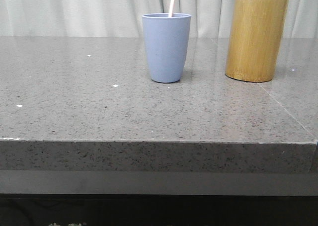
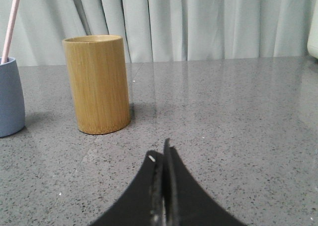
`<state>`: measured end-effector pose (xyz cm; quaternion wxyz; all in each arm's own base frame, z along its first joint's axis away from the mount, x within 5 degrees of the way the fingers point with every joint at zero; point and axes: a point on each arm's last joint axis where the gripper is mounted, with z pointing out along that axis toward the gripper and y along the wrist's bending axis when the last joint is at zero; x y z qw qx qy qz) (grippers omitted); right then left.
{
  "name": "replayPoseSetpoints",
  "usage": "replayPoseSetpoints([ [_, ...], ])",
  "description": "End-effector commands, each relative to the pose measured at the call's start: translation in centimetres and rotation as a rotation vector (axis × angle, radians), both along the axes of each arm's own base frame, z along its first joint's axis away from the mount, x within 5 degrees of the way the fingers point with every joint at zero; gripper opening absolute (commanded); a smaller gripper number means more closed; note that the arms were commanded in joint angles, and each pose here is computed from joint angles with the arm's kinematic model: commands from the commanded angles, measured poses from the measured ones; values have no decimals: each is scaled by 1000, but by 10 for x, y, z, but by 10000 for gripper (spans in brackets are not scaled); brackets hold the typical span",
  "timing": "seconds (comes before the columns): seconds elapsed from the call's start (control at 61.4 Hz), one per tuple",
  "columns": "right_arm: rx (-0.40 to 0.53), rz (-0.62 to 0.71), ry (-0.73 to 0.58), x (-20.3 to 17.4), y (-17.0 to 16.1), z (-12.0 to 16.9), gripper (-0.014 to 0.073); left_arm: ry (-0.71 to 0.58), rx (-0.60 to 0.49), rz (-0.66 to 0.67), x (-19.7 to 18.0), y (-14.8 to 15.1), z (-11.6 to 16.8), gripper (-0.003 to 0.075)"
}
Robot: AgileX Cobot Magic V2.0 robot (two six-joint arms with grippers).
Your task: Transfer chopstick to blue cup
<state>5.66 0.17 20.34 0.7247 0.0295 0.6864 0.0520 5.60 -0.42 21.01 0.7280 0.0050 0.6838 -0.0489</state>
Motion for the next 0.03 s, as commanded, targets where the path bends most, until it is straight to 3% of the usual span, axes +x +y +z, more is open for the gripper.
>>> replayPoseSetpoints([
  [0.0, -5, -15, -101, -3, -1, 9, -66, -85, -8, -3, -2, 0, 4, -19],
  [0.016, -5, -15, -102, -3, -1, 9, -66, -85, -8, -3, -2, 0, 4, -19],
])
